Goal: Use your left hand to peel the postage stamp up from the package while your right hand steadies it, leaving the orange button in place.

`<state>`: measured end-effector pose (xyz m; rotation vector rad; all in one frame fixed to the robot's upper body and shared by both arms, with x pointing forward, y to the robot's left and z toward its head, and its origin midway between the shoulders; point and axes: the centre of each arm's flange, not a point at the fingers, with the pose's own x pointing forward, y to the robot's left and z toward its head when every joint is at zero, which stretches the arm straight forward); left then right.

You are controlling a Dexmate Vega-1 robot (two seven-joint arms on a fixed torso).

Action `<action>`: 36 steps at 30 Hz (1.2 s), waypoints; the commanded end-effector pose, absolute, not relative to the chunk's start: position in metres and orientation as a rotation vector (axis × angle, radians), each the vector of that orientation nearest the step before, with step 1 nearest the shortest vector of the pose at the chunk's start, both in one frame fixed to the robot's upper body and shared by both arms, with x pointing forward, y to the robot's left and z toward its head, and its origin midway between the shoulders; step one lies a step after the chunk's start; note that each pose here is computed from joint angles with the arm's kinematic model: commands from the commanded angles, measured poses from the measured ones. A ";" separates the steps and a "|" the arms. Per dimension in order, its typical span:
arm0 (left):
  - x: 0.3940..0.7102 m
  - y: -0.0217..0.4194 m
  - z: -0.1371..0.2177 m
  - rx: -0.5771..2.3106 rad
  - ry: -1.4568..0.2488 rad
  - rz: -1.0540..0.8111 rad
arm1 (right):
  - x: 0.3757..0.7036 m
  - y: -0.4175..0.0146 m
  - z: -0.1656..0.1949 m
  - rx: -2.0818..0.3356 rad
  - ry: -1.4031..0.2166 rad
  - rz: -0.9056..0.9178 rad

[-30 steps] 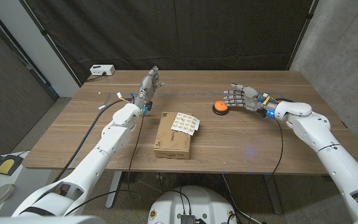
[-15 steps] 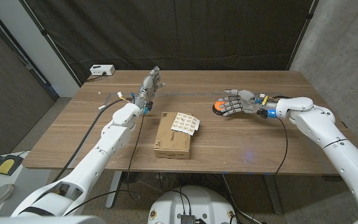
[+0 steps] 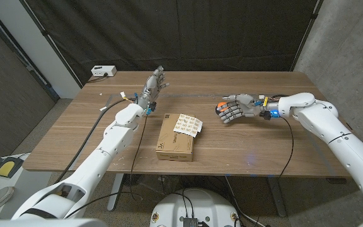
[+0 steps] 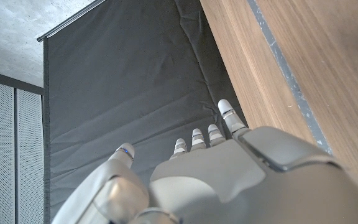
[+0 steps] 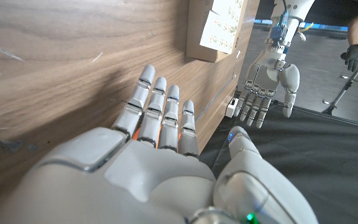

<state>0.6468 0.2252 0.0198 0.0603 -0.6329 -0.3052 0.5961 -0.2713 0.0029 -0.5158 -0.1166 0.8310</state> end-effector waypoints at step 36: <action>0.661 0.235 0.021 0.051 -0.626 -0.342 | 0.625 -0.204 0.014 -0.728 0.174 1.056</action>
